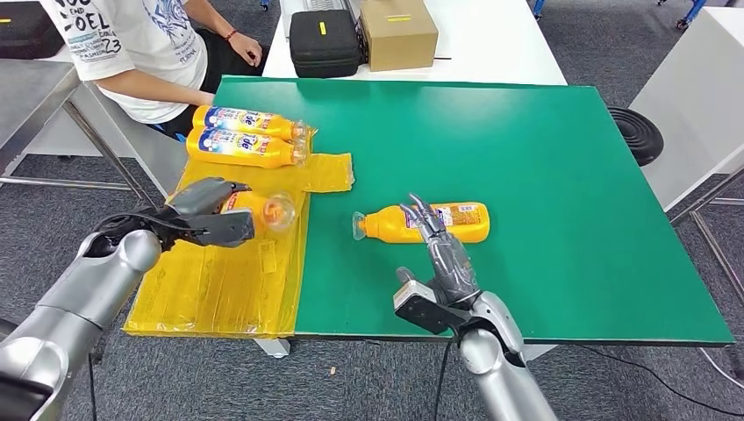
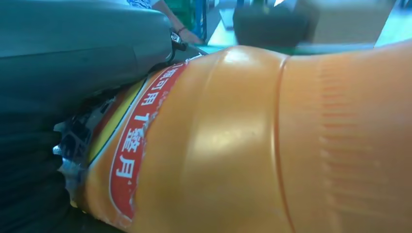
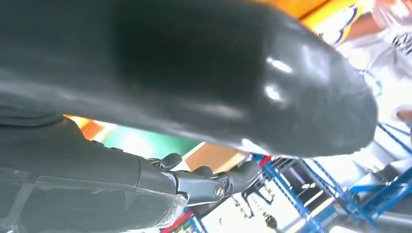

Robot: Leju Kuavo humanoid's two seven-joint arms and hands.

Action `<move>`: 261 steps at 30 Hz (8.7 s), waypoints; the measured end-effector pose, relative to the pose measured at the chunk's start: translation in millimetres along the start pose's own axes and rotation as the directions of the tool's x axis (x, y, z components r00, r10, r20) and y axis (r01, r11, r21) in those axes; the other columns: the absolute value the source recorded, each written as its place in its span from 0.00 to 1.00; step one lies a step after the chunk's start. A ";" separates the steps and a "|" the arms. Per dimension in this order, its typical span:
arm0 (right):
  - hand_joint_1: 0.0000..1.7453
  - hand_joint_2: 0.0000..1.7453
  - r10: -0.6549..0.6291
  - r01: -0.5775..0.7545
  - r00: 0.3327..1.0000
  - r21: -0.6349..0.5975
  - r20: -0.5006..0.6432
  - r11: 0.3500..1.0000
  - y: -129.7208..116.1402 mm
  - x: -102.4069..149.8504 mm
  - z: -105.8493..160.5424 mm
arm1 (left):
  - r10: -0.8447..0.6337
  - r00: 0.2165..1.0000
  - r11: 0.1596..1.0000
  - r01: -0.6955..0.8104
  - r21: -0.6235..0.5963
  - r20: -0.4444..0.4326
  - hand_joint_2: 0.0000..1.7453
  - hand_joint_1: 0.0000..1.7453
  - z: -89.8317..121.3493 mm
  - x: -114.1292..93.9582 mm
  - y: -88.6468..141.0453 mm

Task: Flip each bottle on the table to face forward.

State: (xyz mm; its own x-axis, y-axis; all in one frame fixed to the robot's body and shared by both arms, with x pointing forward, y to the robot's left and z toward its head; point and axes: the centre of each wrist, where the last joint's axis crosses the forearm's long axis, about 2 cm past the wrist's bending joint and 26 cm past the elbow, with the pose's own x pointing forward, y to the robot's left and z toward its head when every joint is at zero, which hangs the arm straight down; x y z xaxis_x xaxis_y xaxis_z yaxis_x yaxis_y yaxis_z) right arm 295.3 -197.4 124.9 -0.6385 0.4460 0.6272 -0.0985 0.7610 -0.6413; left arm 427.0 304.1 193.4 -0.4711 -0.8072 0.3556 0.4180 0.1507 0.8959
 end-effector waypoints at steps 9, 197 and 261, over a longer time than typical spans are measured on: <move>0.00 0.00 0.031 -0.032 0.999 -0.033 -0.014 0.999 -13.6 -5.2 4.1 | -0.174 0.982 0.965 0.155 -0.212 -0.077 1.00 1.00 -1.9 -15.4 -8.0; 0.00 1.00 0.479 -0.348 0.781 0.358 -0.400 0.866 -116.7 -127.2 -54.9 | 0.483 0.751 0.570 -0.660 0.489 0.451 1.00 0.00 -5.3 76.4 -112.4; 0.00 1.00 0.466 -0.101 0.688 0.562 -0.557 0.821 -125.3 -142.9 -47.9 | 0.563 0.643 0.474 -0.766 0.435 0.519 1.00 0.00 -15.8 90.3 -110.5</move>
State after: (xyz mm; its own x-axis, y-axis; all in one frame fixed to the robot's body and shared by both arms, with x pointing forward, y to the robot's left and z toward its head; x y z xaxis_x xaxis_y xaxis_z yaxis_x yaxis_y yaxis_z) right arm 435.4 -334.0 136.8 -0.0597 0.9236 0.3787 -0.4450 0.3149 -0.8383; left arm 350.5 205.6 122.3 -0.4708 -0.1379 0.8714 0.2210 0.9378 0.2679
